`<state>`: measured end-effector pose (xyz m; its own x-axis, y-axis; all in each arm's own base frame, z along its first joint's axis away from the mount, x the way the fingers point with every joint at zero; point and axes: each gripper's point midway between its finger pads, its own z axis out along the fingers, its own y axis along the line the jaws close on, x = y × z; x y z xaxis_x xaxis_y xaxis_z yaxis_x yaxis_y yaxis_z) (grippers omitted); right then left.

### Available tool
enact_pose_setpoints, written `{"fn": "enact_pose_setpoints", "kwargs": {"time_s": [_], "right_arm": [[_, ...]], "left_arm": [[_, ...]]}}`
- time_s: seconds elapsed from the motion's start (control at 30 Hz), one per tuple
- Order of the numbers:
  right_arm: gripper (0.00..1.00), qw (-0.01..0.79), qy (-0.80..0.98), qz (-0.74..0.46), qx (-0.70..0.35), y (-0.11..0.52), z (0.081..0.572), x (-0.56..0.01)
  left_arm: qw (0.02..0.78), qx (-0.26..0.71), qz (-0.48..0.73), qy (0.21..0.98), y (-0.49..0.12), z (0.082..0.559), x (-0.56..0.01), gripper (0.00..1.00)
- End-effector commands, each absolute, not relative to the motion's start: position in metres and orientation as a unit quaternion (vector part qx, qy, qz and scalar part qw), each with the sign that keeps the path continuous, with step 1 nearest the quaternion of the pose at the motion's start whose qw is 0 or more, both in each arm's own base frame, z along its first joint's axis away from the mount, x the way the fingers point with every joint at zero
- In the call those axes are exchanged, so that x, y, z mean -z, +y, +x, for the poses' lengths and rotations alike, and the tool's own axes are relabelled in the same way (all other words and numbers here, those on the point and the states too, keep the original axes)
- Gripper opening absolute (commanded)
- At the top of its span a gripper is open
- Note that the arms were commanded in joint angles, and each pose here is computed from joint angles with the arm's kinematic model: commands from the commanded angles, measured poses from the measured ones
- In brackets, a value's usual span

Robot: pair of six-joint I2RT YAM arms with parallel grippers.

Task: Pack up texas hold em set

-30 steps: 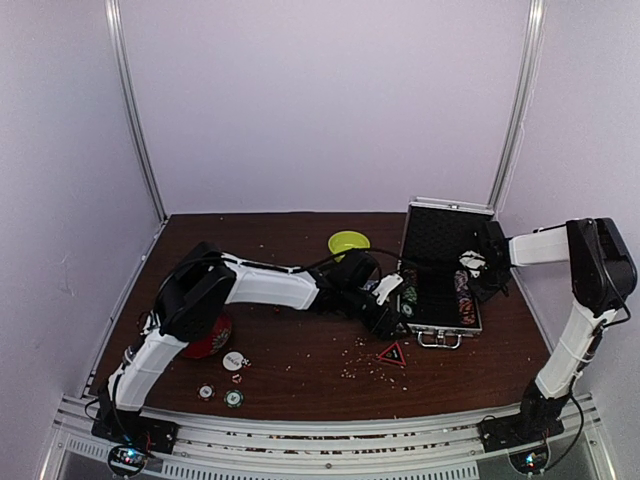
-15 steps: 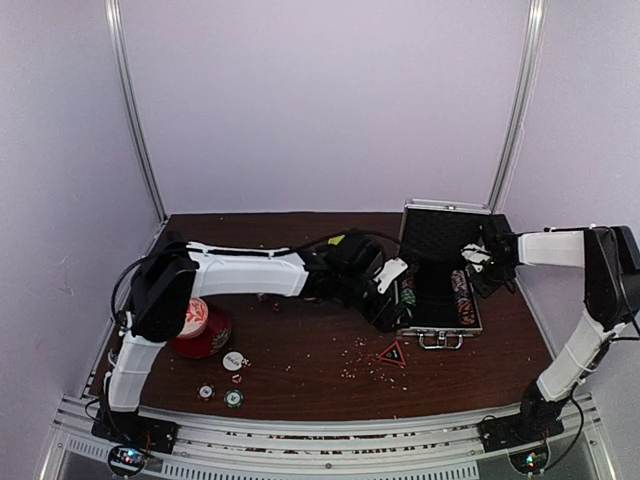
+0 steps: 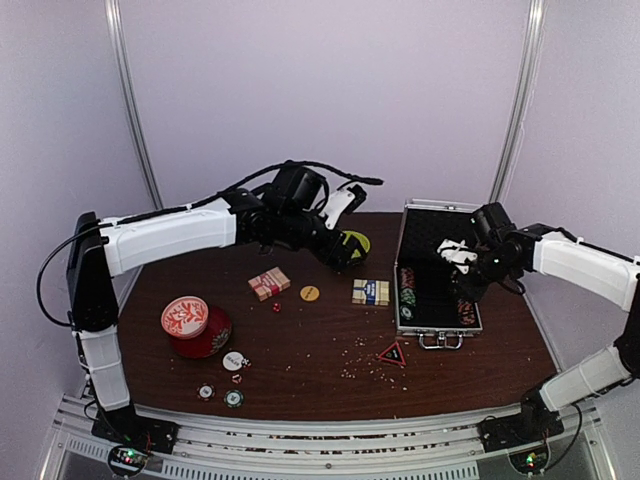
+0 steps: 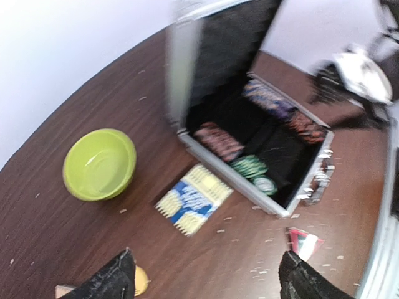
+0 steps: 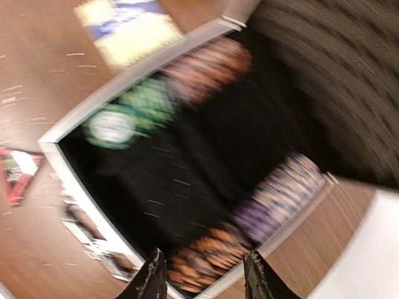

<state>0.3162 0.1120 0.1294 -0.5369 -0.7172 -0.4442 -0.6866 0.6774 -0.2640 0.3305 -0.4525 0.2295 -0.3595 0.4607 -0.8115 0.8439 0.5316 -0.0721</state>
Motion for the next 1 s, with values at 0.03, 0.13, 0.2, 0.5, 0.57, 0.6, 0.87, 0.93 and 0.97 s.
{"fn": "enact_pose_setpoints", "kwargs": {"time_s": [0.03, 0.13, 0.2, 0.5, 0.57, 0.6, 0.87, 0.93, 0.97], "right_arm": [[0.46, 0.249, 0.853, -0.458, -0.017, 0.168, 0.309, -0.130], [0.56, 0.255, 0.847, -0.465, -0.022, 0.186, 0.317, -0.123], [0.65, 0.258, 0.839, -0.478, -0.024, 0.197, 0.320, -0.117], [0.75, 0.234, 0.842, -0.486, -0.018, 0.210, 0.332, -0.099], [0.76, 0.230, 0.842, -0.487, -0.021, 0.211, 0.331, -0.095], [0.76, 0.227, 0.842, -0.489, -0.021, 0.211, 0.330, -0.093], [0.79, 0.200, 0.858, -0.473, 0.006, 0.205, 0.337, -0.070], [0.81, 0.194, 0.859, -0.474, 0.004, 0.206, 0.337, -0.066], [0.82, 0.193, 0.859, -0.474, 0.001, 0.207, 0.337, -0.065]], "left_arm": [[0.418, 0.219, 0.350, 0.809, -0.406, 0.369, -0.221, 0.81], [0.435, 0.202, 0.338, 0.810, -0.392, 0.369, -0.228, 0.81], [0.446, 0.196, 0.333, 0.808, -0.385, 0.367, -0.232, 0.82], [0.461, 0.183, 0.319, 0.808, -0.374, 0.367, -0.243, 0.81], [0.460, 0.183, 0.319, 0.808, -0.374, 0.367, -0.243, 0.81], [0.460, 0.182, 0.319, 0.808, -0.374, 0.367, -0.242, 0.81], [0.456, 0.186, 0.319, 0.809, -0.375, 0.366, -0.240, 0.81], [0.454, 0.185, 0.320, 0.810, -0.375, 0.366, -0.238, 0.81], [0.454, 0.185, 0.320, 0.811, -0.375, 0.367, -0.238, 0.81]]}}
